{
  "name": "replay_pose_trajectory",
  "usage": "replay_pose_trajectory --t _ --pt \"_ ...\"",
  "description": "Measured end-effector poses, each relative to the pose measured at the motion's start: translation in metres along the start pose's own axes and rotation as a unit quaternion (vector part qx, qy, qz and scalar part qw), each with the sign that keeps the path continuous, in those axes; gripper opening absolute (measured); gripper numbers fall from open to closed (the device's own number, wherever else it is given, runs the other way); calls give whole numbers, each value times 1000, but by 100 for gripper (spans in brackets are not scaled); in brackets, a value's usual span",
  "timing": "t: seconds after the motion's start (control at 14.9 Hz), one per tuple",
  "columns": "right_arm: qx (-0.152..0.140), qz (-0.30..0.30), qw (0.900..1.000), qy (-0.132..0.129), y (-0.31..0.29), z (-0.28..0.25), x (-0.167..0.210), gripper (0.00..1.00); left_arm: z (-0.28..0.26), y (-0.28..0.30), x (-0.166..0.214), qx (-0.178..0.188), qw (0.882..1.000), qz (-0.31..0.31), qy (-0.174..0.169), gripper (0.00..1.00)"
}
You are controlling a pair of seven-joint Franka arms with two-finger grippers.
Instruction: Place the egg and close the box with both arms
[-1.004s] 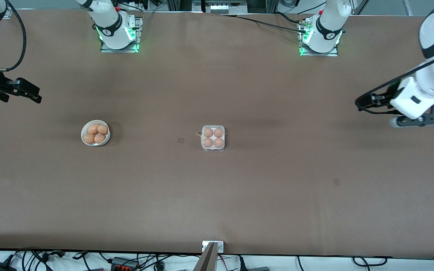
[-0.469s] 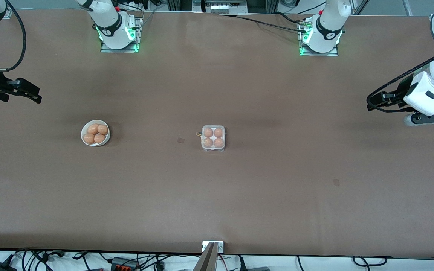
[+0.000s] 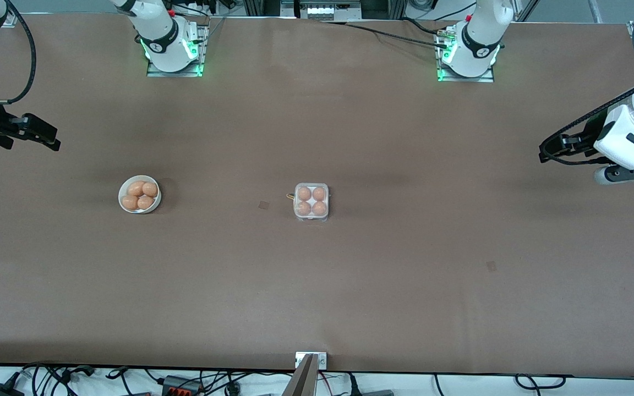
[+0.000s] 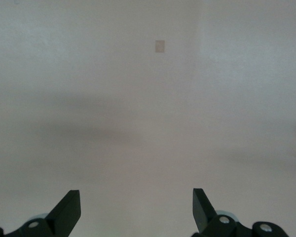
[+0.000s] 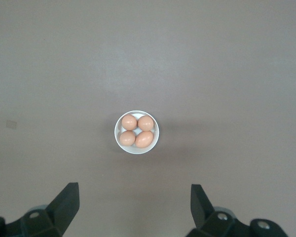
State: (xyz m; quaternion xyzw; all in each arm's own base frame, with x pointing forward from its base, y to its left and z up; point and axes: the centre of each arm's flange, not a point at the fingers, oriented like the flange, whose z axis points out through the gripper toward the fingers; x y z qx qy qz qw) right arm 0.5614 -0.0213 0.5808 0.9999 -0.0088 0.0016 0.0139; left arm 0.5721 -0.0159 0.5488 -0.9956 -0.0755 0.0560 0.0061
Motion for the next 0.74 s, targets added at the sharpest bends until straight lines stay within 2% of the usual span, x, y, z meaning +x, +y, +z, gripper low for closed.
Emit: replay_pose_trajectory --t 0.2,0.74 --pt "0 -2 1000 -3 -2 -1 -1 100 0 1 0 -14 1000 -2 -2 100" --pt "0 -2 1000 -4 -2 -1 -1 100 0 1 0 -14 1000 -2 -3 100"
